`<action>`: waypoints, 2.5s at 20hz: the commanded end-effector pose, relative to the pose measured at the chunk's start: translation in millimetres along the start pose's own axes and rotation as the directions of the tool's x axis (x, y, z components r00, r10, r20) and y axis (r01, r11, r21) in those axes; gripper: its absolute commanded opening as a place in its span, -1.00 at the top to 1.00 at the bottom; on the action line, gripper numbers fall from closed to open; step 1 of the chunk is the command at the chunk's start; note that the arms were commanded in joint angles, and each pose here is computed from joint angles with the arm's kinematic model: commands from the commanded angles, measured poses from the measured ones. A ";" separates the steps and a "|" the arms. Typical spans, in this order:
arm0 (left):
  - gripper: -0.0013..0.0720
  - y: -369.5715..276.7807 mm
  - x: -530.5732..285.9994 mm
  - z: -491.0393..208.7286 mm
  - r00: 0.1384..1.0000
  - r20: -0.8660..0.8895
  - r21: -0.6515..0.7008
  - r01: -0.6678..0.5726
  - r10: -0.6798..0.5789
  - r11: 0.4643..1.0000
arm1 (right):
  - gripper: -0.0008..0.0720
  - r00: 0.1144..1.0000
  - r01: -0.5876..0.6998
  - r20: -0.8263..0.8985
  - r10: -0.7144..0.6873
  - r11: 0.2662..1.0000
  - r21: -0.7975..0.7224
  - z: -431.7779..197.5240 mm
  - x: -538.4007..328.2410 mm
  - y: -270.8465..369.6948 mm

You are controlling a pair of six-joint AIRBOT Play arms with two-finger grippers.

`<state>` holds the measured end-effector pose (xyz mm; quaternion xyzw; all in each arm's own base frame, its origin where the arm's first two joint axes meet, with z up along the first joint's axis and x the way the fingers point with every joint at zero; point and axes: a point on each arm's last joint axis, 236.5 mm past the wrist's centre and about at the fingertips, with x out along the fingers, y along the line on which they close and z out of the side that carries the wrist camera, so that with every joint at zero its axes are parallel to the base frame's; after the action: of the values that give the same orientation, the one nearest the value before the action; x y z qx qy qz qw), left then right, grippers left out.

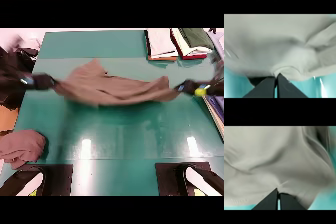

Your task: Fold the shirts.

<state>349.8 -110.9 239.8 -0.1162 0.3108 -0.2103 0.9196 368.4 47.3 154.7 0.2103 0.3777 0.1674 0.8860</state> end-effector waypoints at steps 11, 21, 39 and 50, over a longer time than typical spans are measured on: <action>0.91 -124.8 -326.0 168.0 0.650 0.760 0.254 -0.279 -0.013 0.926 | 0.94 0.846 0.238 0.531 0.041 0.863 -0.445 125.7 -262.9 188.3; 0.90 43.4 47.1 65.8 0.988 -0.102 0.012 -0.116 0.116 0.993 | 0.94 0.985 0.069 -0.147 -0.089 0.989 -0.133 88.2 -32.1 9.8; 0.90 146.3 206.1 -91.8 0.845 -0.522 -0.065 -0.173 0.114 0.983 | 0.93 0.885 0.204 -0.403 -0.234 0.972 -0.116 -3.0 126.0 -95.5; -0.53 177.2 132.3 -130.6 0.685 -0.656 0.105 -0.335 0.318 0.937 | -0.01 0.901 0.192 -0.375 -0.216 0.976 -0.102 -12.8 92.3 -59.7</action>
<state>444.2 -50.2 -5.5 -0.0306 0.6184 -0.0974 0.7792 446.1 37.6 42.9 0.1088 0.5577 0.1174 0.8145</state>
